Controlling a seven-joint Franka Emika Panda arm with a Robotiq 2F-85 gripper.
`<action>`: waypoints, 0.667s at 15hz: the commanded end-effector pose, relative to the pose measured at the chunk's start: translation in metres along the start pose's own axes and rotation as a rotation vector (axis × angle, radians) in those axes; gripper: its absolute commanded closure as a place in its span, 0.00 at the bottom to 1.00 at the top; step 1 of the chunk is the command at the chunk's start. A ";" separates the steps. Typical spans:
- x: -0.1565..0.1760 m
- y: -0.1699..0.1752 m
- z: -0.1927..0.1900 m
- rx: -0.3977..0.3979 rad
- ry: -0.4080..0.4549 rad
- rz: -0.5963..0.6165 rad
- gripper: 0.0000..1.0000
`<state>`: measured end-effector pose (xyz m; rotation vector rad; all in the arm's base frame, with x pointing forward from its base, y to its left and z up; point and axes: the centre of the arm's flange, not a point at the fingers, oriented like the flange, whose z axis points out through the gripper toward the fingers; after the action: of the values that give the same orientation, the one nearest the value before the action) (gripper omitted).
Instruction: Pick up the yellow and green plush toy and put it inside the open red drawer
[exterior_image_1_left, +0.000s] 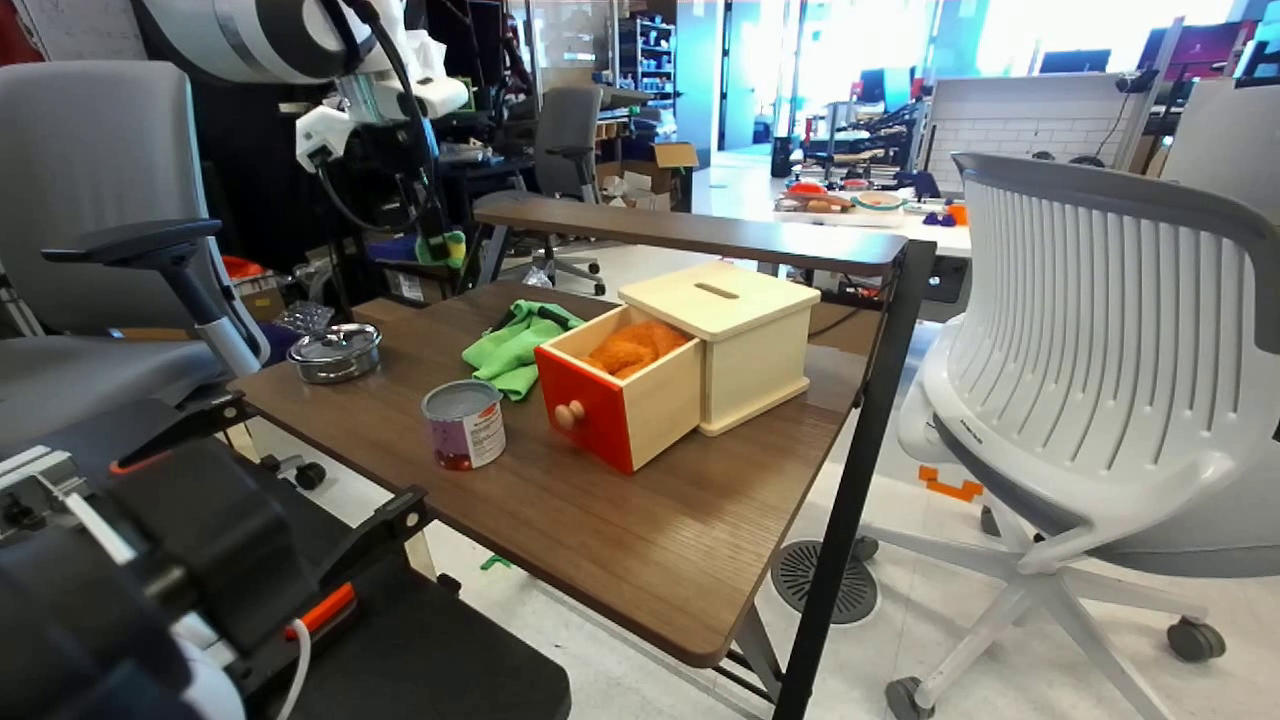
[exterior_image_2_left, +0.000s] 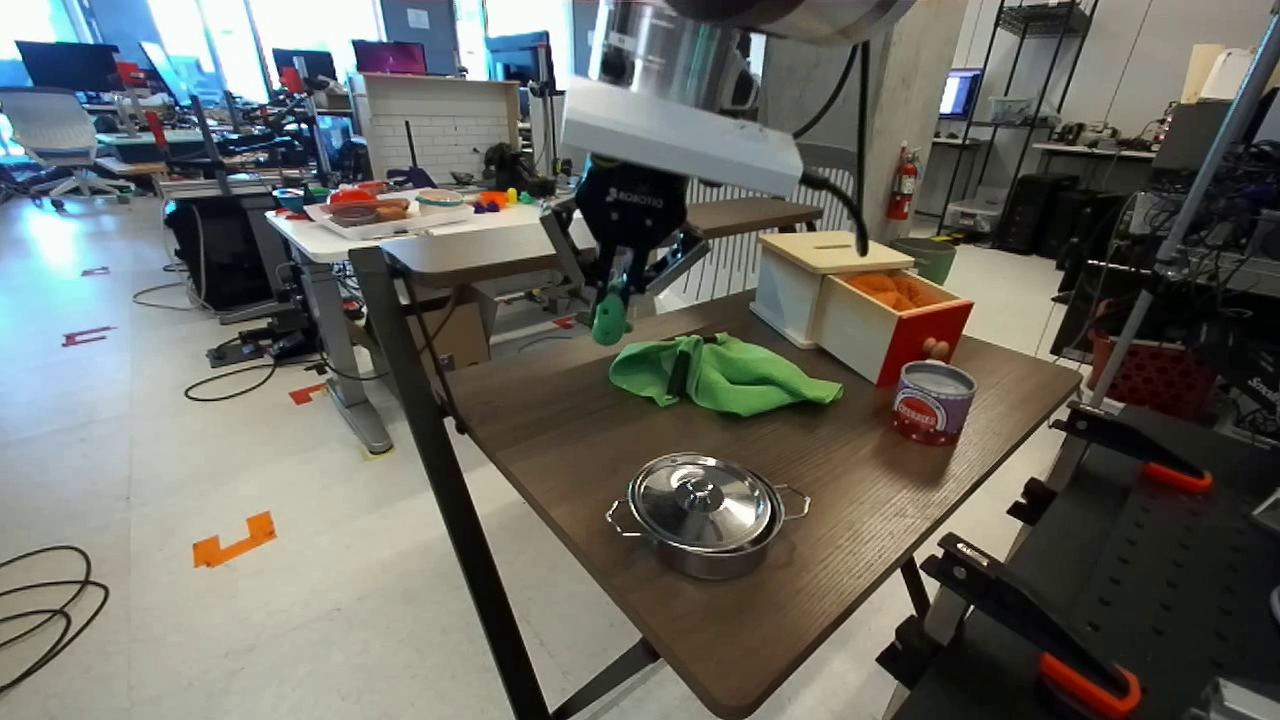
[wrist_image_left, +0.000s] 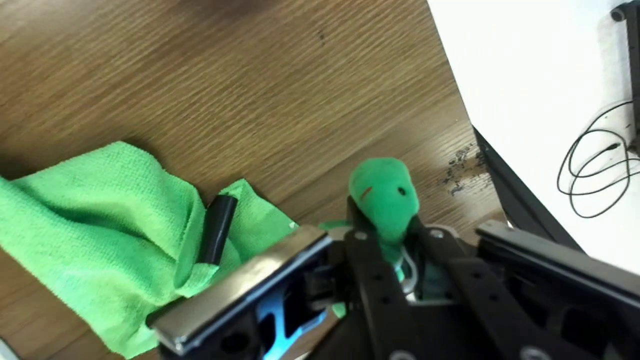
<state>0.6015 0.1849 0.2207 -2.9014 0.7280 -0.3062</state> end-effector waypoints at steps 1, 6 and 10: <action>0.003 0.050 -0.057 -0.039 0.035 0.061 0.96; 0.049 0.150 -0.098 -0.081 0.091 0.255 0.96; 0.076 0.219 -0.108 -0.138 0.086 0.371 0.96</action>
<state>0.5576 -0.0193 0.2914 -2.8239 1.2224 -0.3860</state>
